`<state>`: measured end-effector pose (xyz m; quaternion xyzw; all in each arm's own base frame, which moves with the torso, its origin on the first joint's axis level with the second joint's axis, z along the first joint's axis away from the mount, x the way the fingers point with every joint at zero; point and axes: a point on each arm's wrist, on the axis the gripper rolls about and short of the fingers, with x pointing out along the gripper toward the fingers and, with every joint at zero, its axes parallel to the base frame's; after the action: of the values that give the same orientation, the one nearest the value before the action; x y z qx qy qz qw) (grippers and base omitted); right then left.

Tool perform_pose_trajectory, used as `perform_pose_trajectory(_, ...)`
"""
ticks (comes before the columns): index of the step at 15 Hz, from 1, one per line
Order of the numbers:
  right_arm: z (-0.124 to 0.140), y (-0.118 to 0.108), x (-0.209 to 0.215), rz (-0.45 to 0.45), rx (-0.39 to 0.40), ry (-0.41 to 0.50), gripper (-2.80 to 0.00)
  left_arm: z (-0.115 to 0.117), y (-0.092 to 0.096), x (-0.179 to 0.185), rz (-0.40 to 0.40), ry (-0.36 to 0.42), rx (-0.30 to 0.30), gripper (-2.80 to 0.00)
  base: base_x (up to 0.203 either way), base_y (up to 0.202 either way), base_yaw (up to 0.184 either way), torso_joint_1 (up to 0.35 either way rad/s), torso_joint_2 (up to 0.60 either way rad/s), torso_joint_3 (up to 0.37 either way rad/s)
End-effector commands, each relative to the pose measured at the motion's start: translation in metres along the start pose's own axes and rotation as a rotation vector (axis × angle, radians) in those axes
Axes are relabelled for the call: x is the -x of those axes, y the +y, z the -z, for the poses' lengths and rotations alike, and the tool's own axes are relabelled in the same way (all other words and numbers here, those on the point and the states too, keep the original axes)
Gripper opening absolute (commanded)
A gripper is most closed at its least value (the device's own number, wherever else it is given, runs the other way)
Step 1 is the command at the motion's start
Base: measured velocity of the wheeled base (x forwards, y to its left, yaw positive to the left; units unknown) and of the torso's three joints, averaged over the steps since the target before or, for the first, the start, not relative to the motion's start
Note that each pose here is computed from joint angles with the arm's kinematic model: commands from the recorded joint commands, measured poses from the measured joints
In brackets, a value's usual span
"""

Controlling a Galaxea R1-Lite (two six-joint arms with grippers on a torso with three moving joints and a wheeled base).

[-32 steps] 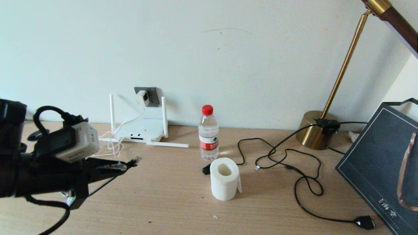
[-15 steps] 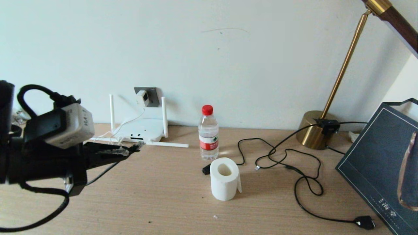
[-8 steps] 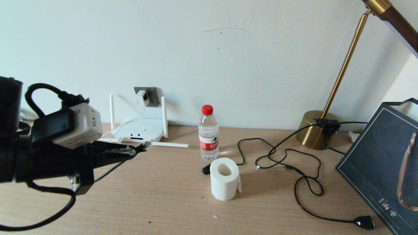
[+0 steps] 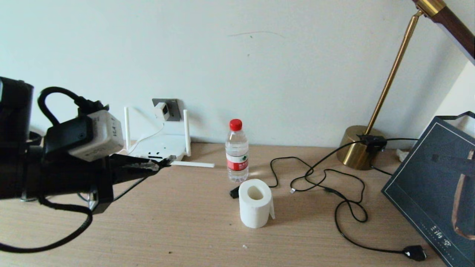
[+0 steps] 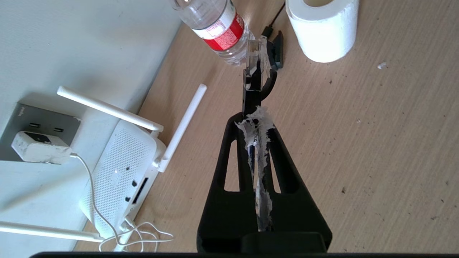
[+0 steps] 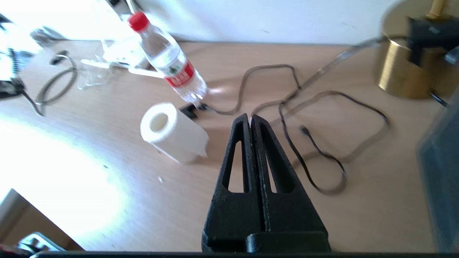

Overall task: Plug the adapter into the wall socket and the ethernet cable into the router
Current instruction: Hand it to the other hand

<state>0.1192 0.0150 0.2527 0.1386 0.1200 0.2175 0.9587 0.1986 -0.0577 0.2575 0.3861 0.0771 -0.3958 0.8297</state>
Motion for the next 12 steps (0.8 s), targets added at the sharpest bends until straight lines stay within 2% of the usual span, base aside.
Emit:
perform_pose_trajectory(1,-0.001,-0.003,-0.029,-0.047,-0.021,0.065,-2.8,0.0,0.003,-0.005,0.008,0.004,-0.001,-2.8,0.0,0.0,0.0,0.0,0.0,0.0)
perform_pose_trajectory(3,-0.001,0.005,-0.049,-0.12,-0.028,0.102,-2.8,-0.003,0.007,-0.008,0.005,-0.001,-0.01,-2.8,0.0,0.0,0.0,0.0,0.0,0.0)
perform_pose_trajectory(6,-0.011,0.025,-0.068,-0.228,-0.134,0.13,-2.8,-0.009,0.01,-0.016,0.006,-0.001,-0.024,-2.8,0.0,0.0,0.0,0.0,0.0,0.0)
perform_pose_trajectory(8,-0.011,0.033,-0.075,-0.269,-0.152,0.155,-2.8,-0.012,0.012,-0.017,0.002,-0.001,-0.029,-2.8,0.0,0.0,0.0,0.0,0.0,0.0)
perform_pose_trajectory(9,-0.009,0.038,-0.077,-0.294,-0.147,0.162,0.0,-0.014,0.014,-0.019,0.001,-0.005,-0.033,-2.8,0.0,0.0,0.0,0.0,0.0,0.0)
perform_pose_trajectory(12,-0.01,0.052,-0.085,-0.357,-0.136,0.181,0.0,-0.025,0.017,-0.028,0.004,-0.019,-0.056,-2.8,0.0,0.0,0.0,0.0,0.0,0.0)
